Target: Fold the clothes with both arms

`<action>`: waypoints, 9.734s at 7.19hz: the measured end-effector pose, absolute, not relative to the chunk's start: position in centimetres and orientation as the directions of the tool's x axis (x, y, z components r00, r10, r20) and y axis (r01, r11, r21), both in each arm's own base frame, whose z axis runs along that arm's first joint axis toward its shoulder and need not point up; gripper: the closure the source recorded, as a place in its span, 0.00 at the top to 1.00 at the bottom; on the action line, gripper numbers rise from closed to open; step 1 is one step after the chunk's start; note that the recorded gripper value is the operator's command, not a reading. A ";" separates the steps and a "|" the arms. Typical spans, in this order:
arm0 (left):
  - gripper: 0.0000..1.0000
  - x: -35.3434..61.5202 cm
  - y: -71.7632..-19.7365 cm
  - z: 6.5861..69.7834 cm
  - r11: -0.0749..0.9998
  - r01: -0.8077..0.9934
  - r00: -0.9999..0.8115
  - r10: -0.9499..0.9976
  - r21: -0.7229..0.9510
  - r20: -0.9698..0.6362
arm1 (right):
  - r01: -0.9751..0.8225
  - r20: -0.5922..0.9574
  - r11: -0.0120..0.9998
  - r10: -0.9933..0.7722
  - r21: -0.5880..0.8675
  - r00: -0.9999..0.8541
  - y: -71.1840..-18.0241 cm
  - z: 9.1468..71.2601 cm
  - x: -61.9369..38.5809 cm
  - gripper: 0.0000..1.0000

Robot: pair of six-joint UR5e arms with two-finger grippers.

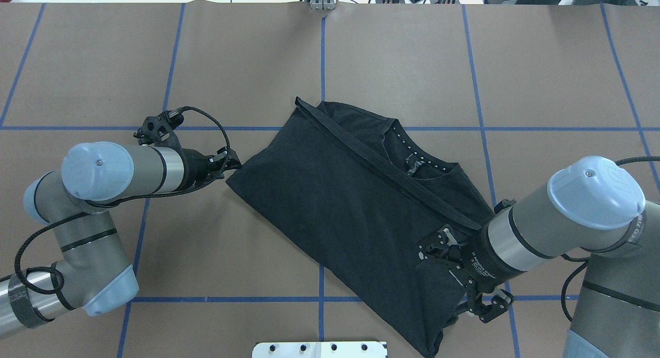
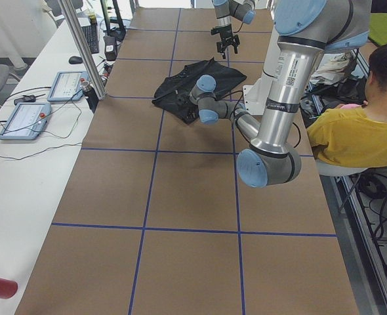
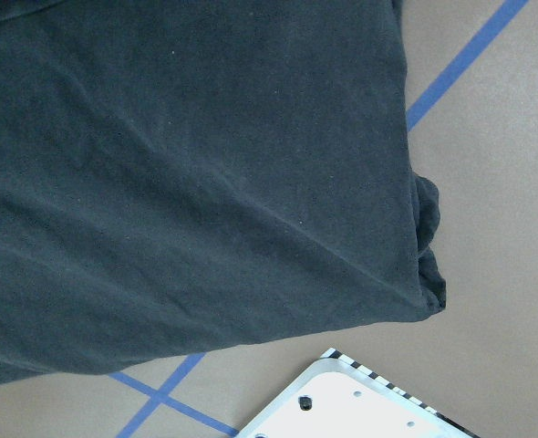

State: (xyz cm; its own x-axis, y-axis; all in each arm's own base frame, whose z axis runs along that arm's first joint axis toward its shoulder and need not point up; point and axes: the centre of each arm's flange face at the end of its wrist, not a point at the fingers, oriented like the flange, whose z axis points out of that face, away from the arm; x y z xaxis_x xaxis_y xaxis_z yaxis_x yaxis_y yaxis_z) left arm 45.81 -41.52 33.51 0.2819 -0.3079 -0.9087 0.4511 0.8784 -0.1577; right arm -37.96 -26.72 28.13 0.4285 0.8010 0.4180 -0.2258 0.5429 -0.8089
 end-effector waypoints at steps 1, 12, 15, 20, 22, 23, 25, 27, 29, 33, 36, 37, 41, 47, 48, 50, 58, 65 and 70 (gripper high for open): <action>0.55 46.6 -41.4 34.3 0.877 0.455 0.298 -0.311 -0.152 -0.902 | -0.231 0.415 0.541 0.803 -0.809 0.427 -27.0 28.3 -38.1 1.00; 0.00 49.2 -41.1 36.2 0.886 0.445 0.343 -0.303 -0.131 -0.889 | -0.241 0.410 0.537 0.808 -0.809 0.424 -27.4 28.6 -38.1 1.00; 0.00 49.2 -41.4 36.2 0.881 0.455 0.342 -0.304 -0.126 -0.889 | -0.241 0.409 0.536 0.808 -0.809 0.424 -27.4 28.7 -38.1 1.00; 0.00 47.4 -54.2 31.4 0.835 0.548 0.361 -0.190 0.043 -0.913 | -0.252 0.422 0.535 0.820 -0.807 0.387 -29.0 28.1 -37.2 1.00; 0.00 48.8 -65.1 28.6 0.790 0.605 0.370 -0.172 0.097 -0.913 | -0.263 0.462 0.558 0.816 -0.787 0.347 -31.1 27.7 -35.6 1.00; 0.00 49.5 -69.1 27.9 0.777 0.618 0.374 -0.156 0.121 -0.914 | -0.267 0.480 0.569 0.812 -0.777 0.332 -31.9 27.5 -35.0 1.00; 0.00 51.4 -73.5 26.3 0.765 0.628 0.370 -0.131 0.143 -0.920 | -0.279 0.511 0.590 0.803 -0.758 0.307 -33.0 27.1 -34.3 1.00; 0.58 52.2 -74.7 25.5 0.765 0.622 0.380 -0.106 0.169 -0.919 | -0.302 0.553 0.630 0.775 -0.716 0.306 -33.0 27.5 -35.3 1.00; 0.73 51.7 -75.3 24.7 0.764 0.610 0.399 -0.068 0.210 -0.914 | -0.321 0.584 0.656 0.755 -0.683 0.299 -32.8 27.1 -37.3 1.00; 0.72 46.2 -70.0 25.9 0.808 0.549 0.350 0.008 0.212 -0.937 | -0.323 0.684 0.791 0.612 -0.520 0.397 -29.4 28.0 -42.5 0.92; 0.73 39.3 -61.3 30.1 0.844 0.499 0.316 0.035 0.197 -0.948 | -0.161 0.756 0.980 0.196 -0.121 0.624 -26.9 29.0 -46.2 0.76; 0.73 37.2 -58.6 31.1 0.853 0.486 0.304 0.040 0.191 -0.952 | -0.076 0.748 0.997 0.024 0.035 0.664 -26.3 29.0 -48.1 0.67; 0.73 34.5 -55.2 33.3 0.862 0.495 0.269 -0.029 0.112 -0.963 | 0.119 0.643 0.934 -0.320 0.337 0.695 -27.2 28.6 -52.7 0.55; 0.73 34.7 -54.8 34.5 0.864 0.494 0.278 -0.048 0.099 -0.959 | 0.161 0.598 0.909 -0.379 0.385 0.707 -28.6 29.1 -53.8 0.00; 0.73 34.7 -54.8 34.6 0.864 0.493 0.279 -0.050 0.099 -0.959 | 0.161 0.598 0.909 -0.379 0.386 0.706 -28.6 29.0 -53.9 0.00; 0.73 34.7 -54.8 34.8 0.865 0.492 0.281 -0.052 0.097 -0.958 | 0.160 0.599 0.908 -0.379 0.386 0.705 -28.7 28.9 -53.8 0.00; 0.73 34.7 -54.4 34.4 0.862 0.502 0.258 -0.075 0.068 -0.963 | -0.077 0.670 0.992 -0.009 0.099 0.743 -24.4 35.0 -49.2 1.00; 0.73 34.6 -54.3 34.1 0.862 0.502 0.252 -0.072 0.067 -0.965 | -0.595 0.698 0.755 0.583 -0.275 0.417 -26.9 34.4 -49.2 0.94; 0.73 35.1 -54.0 34.1 0.866 0.496 0.251 -0.074 0.063 -0.965 | -0.655 0.687 0.667 0.662 -0.356 0.300 -28.3 35.8 -50.0 0.41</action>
State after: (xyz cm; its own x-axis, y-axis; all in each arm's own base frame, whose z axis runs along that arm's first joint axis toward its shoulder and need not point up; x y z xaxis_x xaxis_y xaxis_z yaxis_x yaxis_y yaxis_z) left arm 35.11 -54.01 34.10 0.2511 -0.0740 -0.9651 0.4959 0.8661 0.0626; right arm -50.02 -28.32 35.83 0.3003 0.6616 0.6871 -0.6549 0.6668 -0.3557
